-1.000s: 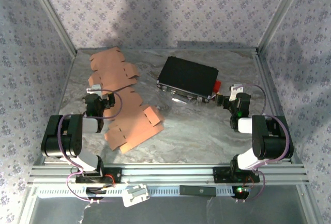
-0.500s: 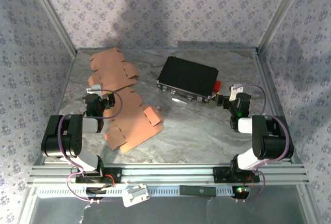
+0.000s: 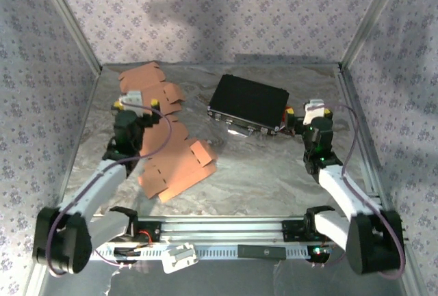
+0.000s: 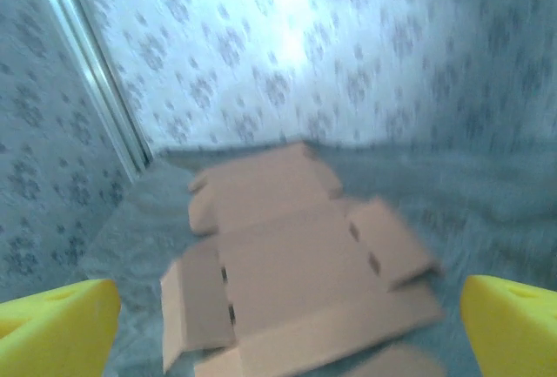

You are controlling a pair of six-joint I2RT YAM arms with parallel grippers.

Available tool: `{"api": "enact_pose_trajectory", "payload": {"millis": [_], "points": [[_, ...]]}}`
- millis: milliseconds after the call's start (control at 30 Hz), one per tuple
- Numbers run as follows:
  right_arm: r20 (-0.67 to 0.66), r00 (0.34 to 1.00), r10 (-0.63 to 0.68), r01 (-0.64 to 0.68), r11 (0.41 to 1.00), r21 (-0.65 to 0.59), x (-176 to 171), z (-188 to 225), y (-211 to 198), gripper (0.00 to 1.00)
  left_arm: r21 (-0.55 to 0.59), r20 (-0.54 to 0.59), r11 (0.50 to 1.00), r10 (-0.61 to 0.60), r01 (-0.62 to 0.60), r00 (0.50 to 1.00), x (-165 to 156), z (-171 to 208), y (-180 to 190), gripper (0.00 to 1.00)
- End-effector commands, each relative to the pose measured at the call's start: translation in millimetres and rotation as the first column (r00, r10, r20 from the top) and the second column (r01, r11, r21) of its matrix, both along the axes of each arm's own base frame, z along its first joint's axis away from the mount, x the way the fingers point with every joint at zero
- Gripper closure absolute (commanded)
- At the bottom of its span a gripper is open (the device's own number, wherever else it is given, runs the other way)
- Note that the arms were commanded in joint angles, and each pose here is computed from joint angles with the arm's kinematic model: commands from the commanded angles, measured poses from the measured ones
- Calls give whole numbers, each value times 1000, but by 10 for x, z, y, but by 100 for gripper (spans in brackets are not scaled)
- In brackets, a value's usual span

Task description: Fold the paper box

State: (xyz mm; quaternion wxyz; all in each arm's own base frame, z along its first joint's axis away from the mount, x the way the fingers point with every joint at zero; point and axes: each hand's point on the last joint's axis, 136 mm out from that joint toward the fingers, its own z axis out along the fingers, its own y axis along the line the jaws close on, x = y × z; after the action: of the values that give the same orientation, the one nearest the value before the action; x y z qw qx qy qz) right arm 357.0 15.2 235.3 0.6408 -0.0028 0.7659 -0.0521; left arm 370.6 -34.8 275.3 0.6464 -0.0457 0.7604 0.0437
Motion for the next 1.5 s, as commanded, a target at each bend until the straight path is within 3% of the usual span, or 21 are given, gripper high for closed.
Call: {"api": "enact_pose_trajectory", "payload": {"millis": [0, 67, 100, 133, 167, 200, 233, 267, 300, 367, 567, 700, 900, 1100, 1200, 1467], "points": [[79, 993, -87, 81, 994, 73, -341, 826, -141, 1, -191, -247, 960, 154, -204, 957, -283, 78, 210, 0], [85, 988, -127, 103, 965, 243, -535, 1113, -216, 1, -338, -332, 892, 187, -302, 924, -390, 126, 226, 0], [56, 981, -183, 150, 919, 365, -650, 1175, -308, 1, -439, -365, 851, 125, -289, 923, -384, 47, 139, 0], [-30, 978, -208, 197, 859, 473, -767, 1055, -334, 1, -543, -368, 817, -23, -195, 930, -329, 17, -27, 0], [-89, 979, -184, 202, 800, 566, -860, 979, -284, 1, -630, -366, 763, -131, -142, 921, -323, 1, -157, 5], [-68, 995, -68, 94, 808, 582, -878, 1060, -113, 1, -656, -403, 740, -174, -151, 898, -386, -59, -239, 13], [-54, 998, 24, 11, 821, 571, -894, 1123, 25, 2, -636, -448, 754, -187, -165, 874, -467, -113, -293, 21], [-77, 990, 121, -51, 799, 600, -925, 1117, 209, 3, -575, -510, 797, -169, -187, 843, -594, -193, -330, 24], [-137, 976, 171, -49, 779, 625, -974, 1036, 333, 5, -506, -555, 840, -143, -195, 820, -717, -269, -357, 25], [-243, 933, 266, -54, 770, 636, -1068, 810, 607, 11, -454, -599, 871, -141, -188, 788, -880, -461, -412, 28], [-394, 830, 394, -91, 794, 601, -1307, 161, 1359, 15, -469, -709, 835, -162, -287, 686, -1165, -1299, -454, 41], [-452, 760, 467, -153, 805, 574, -1439, -167, 1983, 17, -464, -717, 828, -142, -314, 683, -1216, -1559, -412, 43], [-546, 666, 508, -106, 790, 604, -1474, -678, 2560, 27, -388, -758, 856, -86, -341, 646, -1291, -1798, -300, 40], [-555, 657, 510, -35, 757, 653, -1440, -979, 2750, 33, -339, -780, 867, -43, -364, 624, -1322, -1954, -176, 41], [-534, 658, 531, -6, 713, 702, -1425, -1050, 2793, 34, -328, -778, 874, -34, -359, 628, -1329, -2011, -151, 40], [-529, 642, 555, 89, 632, 770, -1398, -1306, 2825, 34, -368, -802, 882, -141, -294, 580, -1264, -2241, -475, 46]]}}
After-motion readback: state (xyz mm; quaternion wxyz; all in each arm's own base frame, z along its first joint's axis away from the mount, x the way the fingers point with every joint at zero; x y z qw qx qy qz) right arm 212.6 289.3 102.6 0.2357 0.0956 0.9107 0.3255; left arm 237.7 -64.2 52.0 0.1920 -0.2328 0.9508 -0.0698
